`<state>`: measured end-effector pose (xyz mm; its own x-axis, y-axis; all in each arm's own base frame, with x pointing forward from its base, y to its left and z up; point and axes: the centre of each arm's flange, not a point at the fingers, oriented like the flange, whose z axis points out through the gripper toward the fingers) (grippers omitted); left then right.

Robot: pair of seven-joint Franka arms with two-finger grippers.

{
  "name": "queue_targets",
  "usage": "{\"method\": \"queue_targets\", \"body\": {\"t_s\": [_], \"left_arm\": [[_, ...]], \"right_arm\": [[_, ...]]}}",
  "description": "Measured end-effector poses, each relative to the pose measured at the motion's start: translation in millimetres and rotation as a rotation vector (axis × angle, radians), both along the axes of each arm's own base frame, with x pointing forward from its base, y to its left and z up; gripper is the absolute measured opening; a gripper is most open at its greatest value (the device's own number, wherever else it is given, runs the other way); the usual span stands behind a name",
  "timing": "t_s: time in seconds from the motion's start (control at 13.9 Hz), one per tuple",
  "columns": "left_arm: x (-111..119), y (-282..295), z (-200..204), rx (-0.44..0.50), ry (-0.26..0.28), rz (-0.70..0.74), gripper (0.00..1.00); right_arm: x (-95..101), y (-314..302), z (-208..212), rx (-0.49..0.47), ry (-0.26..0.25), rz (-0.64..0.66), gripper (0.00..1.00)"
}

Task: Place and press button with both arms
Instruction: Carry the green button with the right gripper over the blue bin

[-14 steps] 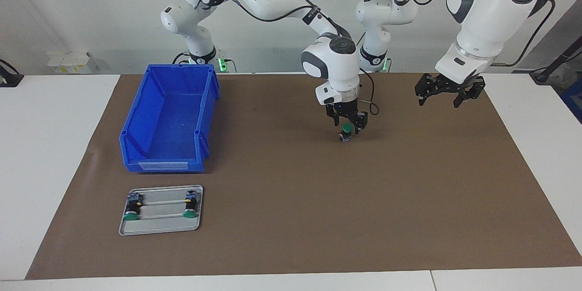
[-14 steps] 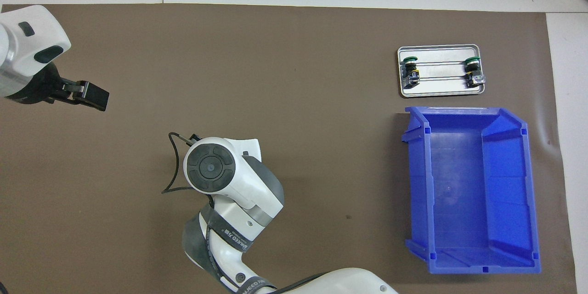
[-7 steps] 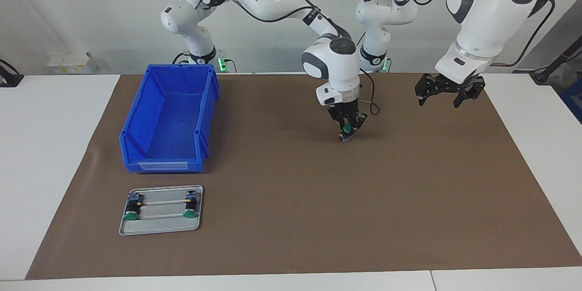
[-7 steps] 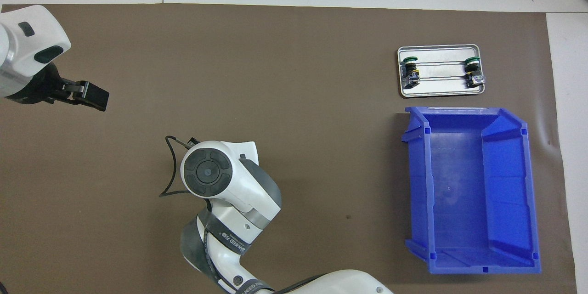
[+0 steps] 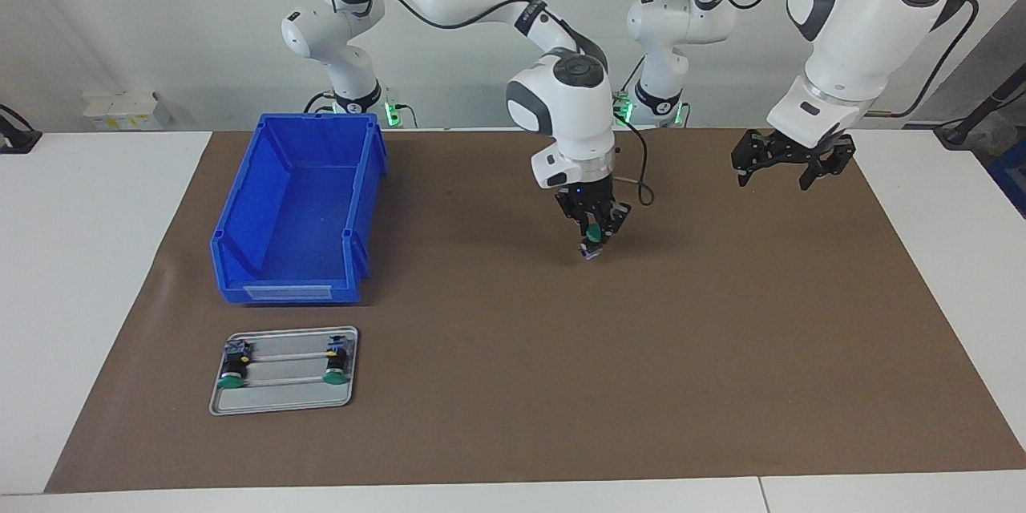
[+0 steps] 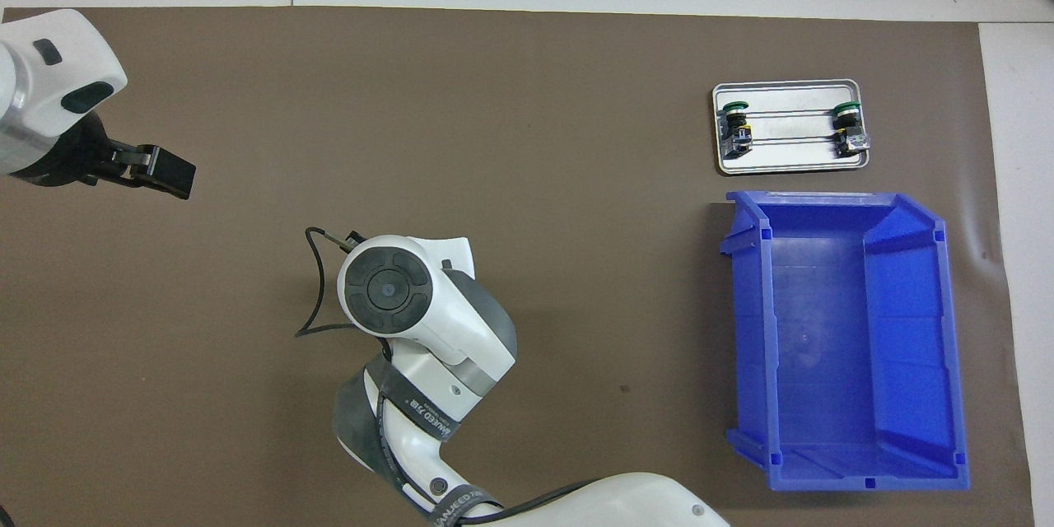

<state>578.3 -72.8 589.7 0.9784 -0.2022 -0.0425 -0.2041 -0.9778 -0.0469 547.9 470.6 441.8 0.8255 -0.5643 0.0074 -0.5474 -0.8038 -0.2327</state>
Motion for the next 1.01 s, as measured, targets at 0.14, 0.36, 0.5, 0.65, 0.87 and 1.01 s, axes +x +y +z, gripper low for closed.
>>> {"method": "queue_targets", "body": {"t_s": [0.14,0.36,0.5,0.65,0.87,1.01], "left_arm": [[0,0,0,0.0,0.0,0.0,1.0],[0,0,0,0.0,0.0,0.0,1.0],[0,0,0,0.0,0.0,0.0,1.0],[0,0,0,0.0,0.0,0.0,1.0],[0,0,0,0.0,0.0,0.0,1.0],[-1,0,1,0.0,-0.001,0.0,1.0]], "right_arm": [[12.9,-52,54,0.009,0.022,0.052,0.4],[29.4,-144,113,0.023,0.045,0.164,0.4],[37.7,-214,136,0.033,0.058,0.252,0.4],[37.9,-280,148,0.029,0.076,0.344,0.4],[36.7,-369,152,0.026,0.079,0.462,0.4],[35.2,-428,142,0.03,0.073,0.545,0.4]]}}
